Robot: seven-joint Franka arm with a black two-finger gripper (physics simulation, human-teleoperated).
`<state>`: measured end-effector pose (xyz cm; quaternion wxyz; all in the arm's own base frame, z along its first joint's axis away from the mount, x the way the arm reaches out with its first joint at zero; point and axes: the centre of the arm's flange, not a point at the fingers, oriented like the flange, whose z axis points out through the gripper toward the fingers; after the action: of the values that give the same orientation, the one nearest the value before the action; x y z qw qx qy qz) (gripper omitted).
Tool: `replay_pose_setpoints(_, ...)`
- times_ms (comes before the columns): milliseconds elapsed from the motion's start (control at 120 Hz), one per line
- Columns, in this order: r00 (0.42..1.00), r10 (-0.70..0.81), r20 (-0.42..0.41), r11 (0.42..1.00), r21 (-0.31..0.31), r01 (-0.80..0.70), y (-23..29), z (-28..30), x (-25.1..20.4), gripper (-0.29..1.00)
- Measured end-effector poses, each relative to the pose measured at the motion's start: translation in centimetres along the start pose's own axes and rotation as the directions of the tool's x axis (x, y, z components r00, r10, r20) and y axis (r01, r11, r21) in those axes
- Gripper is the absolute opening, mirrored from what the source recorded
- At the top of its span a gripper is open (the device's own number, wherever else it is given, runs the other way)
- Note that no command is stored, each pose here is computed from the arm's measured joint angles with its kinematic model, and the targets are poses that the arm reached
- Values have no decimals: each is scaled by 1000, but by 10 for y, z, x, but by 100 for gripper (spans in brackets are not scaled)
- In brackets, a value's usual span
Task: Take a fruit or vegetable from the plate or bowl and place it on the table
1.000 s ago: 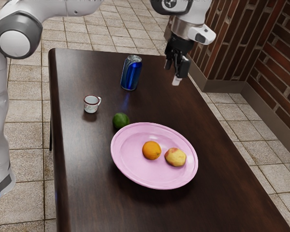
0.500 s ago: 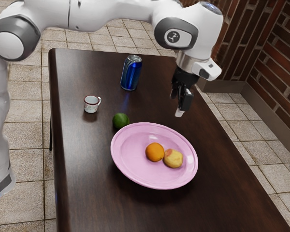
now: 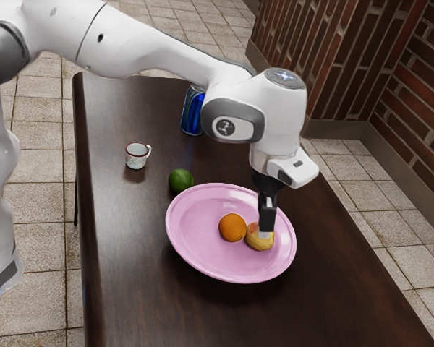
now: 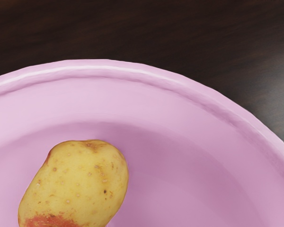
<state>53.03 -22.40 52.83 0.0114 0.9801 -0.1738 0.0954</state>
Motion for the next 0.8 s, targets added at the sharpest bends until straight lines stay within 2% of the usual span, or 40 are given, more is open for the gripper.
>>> replay_pose_setpoints(275, 999, 1, -44, 1000, -2, -1, -2, -2, 3, 70)
replay_pose_setpoints(800, 984, -168, -61, 985, 32, 170, -107, 0, 1, 70)
